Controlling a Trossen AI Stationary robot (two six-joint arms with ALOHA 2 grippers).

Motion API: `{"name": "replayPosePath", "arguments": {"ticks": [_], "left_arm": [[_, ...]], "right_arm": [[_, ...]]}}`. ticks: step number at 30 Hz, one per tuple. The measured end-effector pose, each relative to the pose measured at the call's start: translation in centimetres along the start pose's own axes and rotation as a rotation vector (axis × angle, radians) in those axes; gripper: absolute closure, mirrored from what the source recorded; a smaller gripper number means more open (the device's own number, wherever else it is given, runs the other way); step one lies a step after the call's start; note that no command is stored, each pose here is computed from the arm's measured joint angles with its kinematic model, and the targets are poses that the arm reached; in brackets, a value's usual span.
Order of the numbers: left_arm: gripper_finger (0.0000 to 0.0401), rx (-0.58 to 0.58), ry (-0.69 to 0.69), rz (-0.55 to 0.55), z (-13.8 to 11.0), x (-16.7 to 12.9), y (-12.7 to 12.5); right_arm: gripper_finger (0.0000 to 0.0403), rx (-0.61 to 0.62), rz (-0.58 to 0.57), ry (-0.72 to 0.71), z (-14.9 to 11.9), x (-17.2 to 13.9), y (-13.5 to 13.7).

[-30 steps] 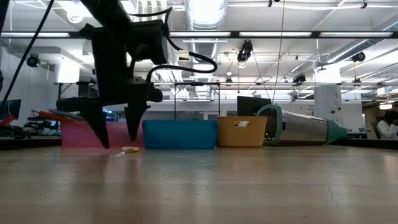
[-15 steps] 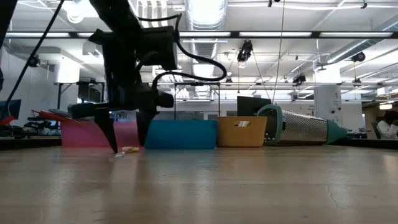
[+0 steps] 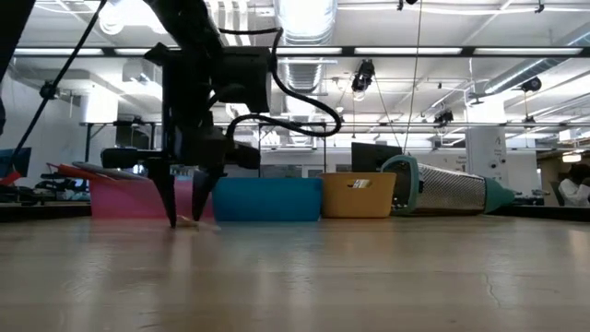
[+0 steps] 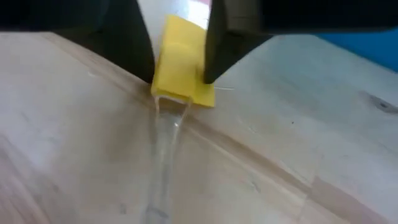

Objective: Pick & Place Kitchen Items
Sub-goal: Put the yellow spatula into the blue bin

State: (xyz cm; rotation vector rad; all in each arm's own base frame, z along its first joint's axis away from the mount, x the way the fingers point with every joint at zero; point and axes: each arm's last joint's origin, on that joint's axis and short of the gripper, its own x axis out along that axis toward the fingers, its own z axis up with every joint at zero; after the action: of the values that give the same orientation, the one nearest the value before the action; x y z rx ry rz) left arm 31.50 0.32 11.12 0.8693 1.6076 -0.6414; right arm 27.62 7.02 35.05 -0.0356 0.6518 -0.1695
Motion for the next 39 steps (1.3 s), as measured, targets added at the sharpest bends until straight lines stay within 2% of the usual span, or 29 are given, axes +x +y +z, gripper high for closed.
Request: {"name": "replayPosePath", "arguments": {"ticks": [6, 8, 16, 28, 34, 39], "left_arm": [[0.0359, -0.024, -0.001, -0.004, 0.1, -0.8, 0.4], [0.0378, -0.052, 0.002, -0.012, 0.2, -1.1, 0.5], [0.0378, -0.166, -0.025, 0.029, 0.2, -3.4, 0.3], [0.0378, -0.353, -0.181, 0.131, -0.9, -8.6, -1.1], [0.0378, -0.516, -0.26, 0.17, -1.7, -10.8, -1.4], [0.0378, -0.72, -0.335, 0.255, -2.5, -13.2, -0.4]], "right_arm": [[0.0394, -0.003, -0.001, 0.007, -0.2, 0.1, 0.0], [0.0394, -0.004, -0.001, 0.008, -0.2, 0.1, 0.0], [0.0394, -0.005, -0.001, 0.012, -0.3, 0.2, 0.0], [0.0394, -0.006, -0.002, 0.015, -0.3, 0.2, 0.0], [0.0394, -0.006, -0.002, 0.015, -0.3, 0.2, 0.0], [0.0394, -0.009, -0.001, 0.014, -0.3, 0.2, 0.0]]}}
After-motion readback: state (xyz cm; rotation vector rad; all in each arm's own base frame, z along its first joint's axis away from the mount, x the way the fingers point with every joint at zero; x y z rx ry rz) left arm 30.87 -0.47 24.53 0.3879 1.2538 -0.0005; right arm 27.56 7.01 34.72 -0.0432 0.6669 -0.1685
